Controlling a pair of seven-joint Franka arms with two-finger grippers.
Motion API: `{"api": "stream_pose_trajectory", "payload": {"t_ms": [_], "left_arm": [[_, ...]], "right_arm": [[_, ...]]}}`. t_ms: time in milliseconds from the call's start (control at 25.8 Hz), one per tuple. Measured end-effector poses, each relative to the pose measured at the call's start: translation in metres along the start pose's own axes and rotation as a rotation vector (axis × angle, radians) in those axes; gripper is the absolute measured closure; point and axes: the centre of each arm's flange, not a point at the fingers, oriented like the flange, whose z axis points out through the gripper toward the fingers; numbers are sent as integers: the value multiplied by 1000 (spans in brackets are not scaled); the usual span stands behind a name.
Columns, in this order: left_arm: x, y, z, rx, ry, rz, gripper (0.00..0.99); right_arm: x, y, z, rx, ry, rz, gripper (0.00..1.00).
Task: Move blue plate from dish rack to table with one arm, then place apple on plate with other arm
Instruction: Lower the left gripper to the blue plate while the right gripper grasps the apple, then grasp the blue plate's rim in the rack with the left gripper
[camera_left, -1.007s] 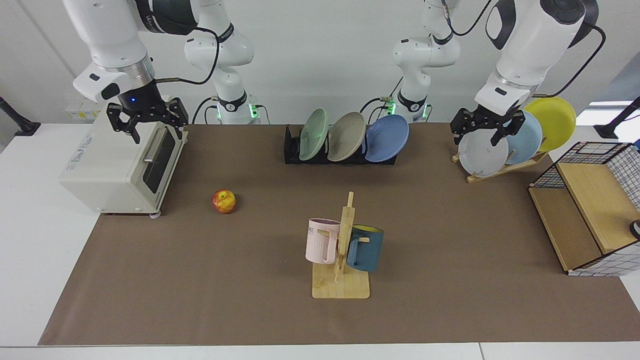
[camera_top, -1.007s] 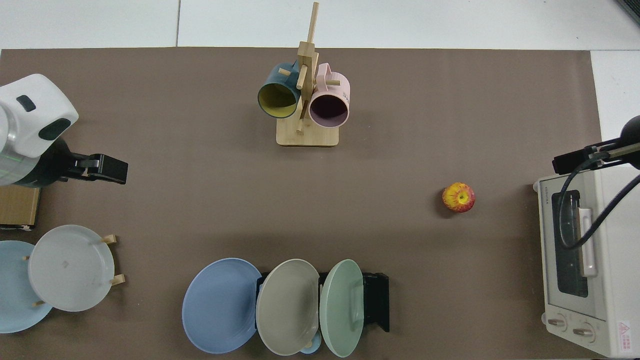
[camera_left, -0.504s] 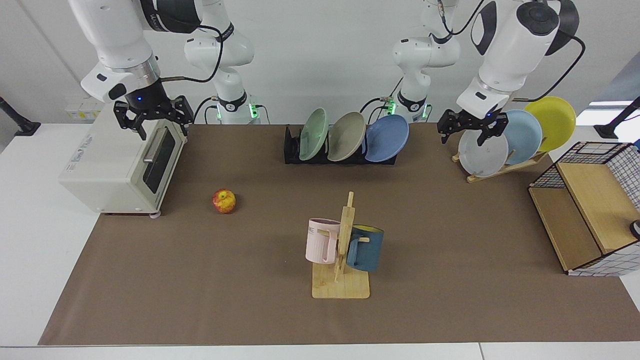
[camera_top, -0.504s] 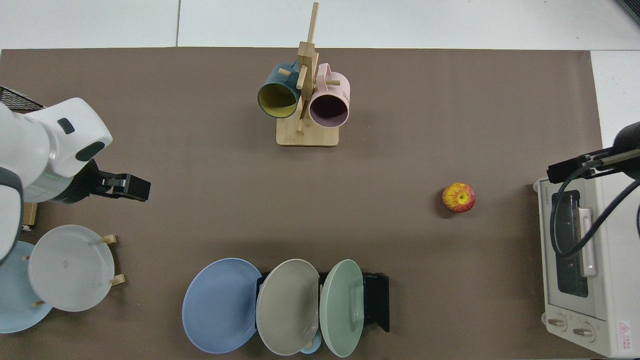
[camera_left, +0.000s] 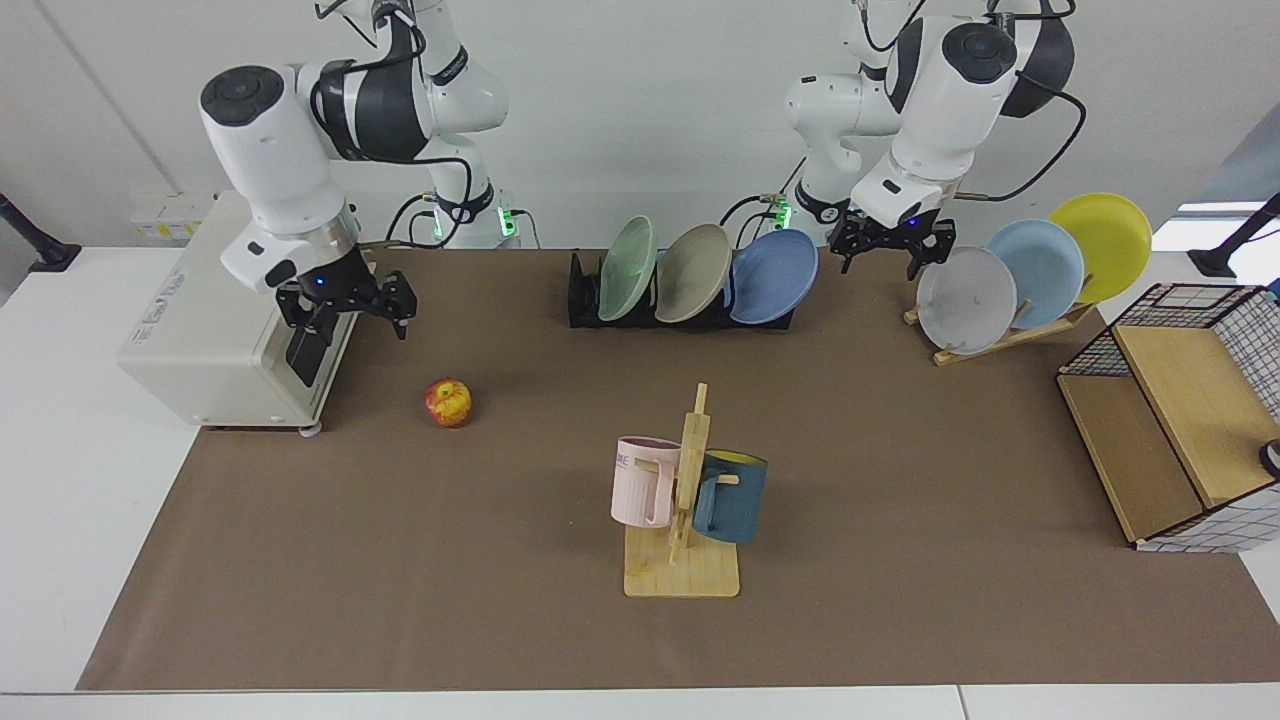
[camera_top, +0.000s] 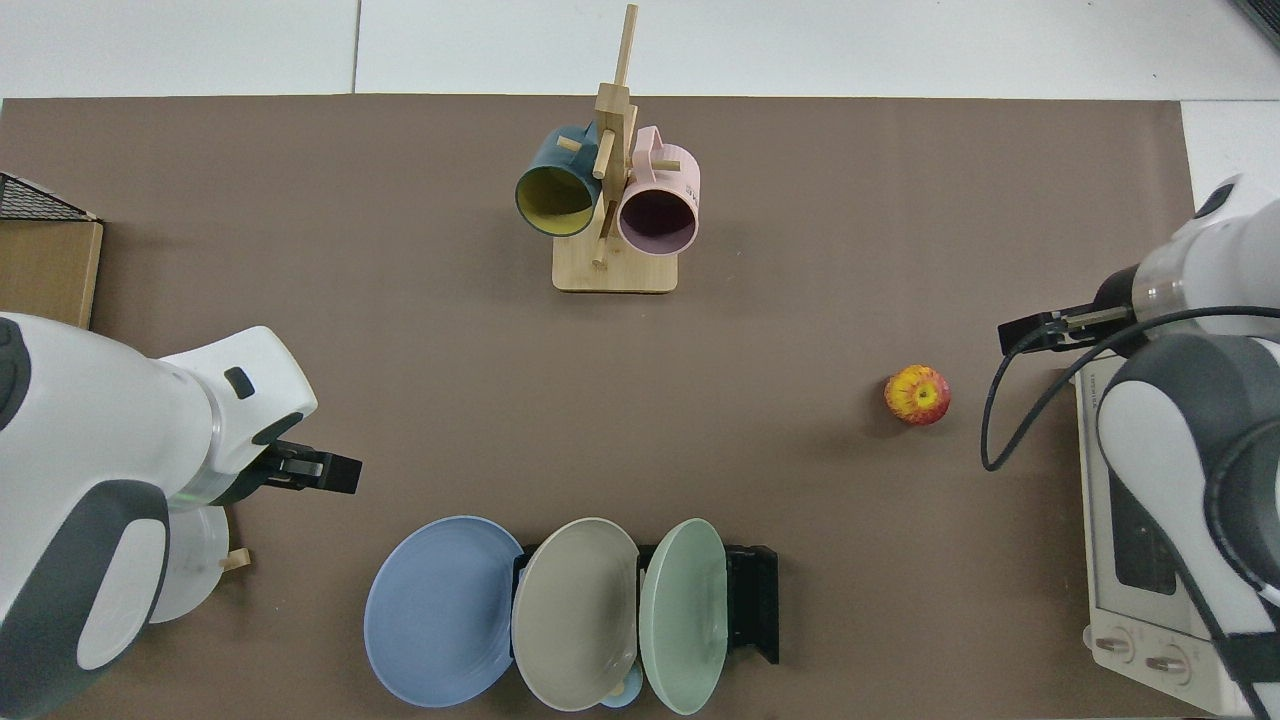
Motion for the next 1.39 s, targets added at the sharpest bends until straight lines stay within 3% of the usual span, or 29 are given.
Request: {"api": "stream_pose_trajectory", "payload": {"t_ms": [465,1123,1394], "left_arm": [[-9,11,11,5,-22,45,0],[-38,41,30,34,-56,239,0],[-40,48,44,39,-66,238,0]], "right_arm": [[25,-43,112,3,-76,55,0],[13,-44,167,-1,-142,55,0],[8,-48,181,-1,-120,48,0]]}}
